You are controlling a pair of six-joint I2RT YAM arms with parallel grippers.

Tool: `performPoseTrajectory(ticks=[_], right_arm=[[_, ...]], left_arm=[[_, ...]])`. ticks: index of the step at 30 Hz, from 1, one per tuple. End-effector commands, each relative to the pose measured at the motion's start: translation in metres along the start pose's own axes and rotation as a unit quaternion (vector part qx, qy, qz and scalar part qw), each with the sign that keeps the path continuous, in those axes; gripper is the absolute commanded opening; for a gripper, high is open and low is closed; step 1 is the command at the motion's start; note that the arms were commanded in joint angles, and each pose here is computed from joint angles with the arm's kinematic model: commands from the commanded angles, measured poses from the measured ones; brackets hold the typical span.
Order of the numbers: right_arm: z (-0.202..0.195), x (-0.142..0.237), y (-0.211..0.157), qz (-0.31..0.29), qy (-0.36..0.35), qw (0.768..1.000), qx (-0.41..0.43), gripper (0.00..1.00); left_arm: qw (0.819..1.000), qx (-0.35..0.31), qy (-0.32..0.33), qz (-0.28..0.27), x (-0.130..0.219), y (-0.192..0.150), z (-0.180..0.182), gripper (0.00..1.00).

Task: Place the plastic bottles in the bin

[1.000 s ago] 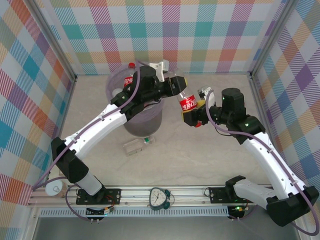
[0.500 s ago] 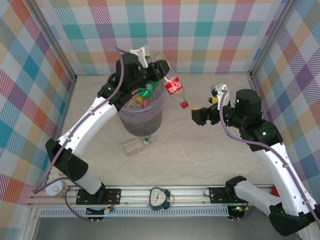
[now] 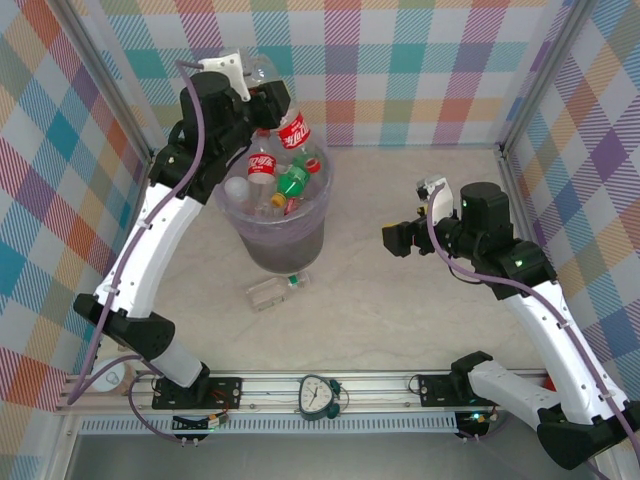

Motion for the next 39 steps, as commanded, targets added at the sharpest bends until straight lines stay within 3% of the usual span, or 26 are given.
performPoseTrajectory(ticks=[1,9,18,29,32,36,39], right_arm=[[-0.006,-0.001,-0.011,0.018,-0.014,1.000,0.002,0.99],[-0.016,-0.011,-0.027,0.043,-0.033,0.999,-0.002,0.99],[-0.022,-0.020,-0.034,0.054,-0.043,0.998,0.002,0.99],[-0.026,-0.032,-0.039,0.066,-0.043,0.997,0.000,0.99],[-0.026,-0.033,-0.038,0.067,-0.042,0.997,0.002,0.99],[-0.025,-0.033,-0.037,0.065,-0.039,0.997,0.000,0.99],[-0.025,-0.035,-0.038,0.066,-0.038,0.997,-0.001,0.99]], left_arm=[[0.993,-0.067,0.033,0.092,-0.023,-0.043,0.018,0.28],[0.978,-0.109,0.024,0.177,-0.033,-0.090,0.026,0.23],[0.941,-0.165,0.010,0.294,-0.044,-0.158,0.033,0.22],[0.913,-0.182,0.016,0.365,-0.047,-0.216,0.047,0.19],[0.925,-0.179,0.025,0.335,-0.048,-0.202,0.048,0.14],[0.958,-0.163,0.025,0.237,-0.038,-0.137,0.034,0.12],[0.970,-0.160,0.017,0.180,-0.025,-0.099,0.023,0.11]])
Point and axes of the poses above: each hand's point on the last joint's axis, 136 mm out from that joint toward the fingers, its own x axis back along the fingers, its own z axis along the line the jaws close on, y = z × x, the point moved 1 cm from there along x, back along the fingers
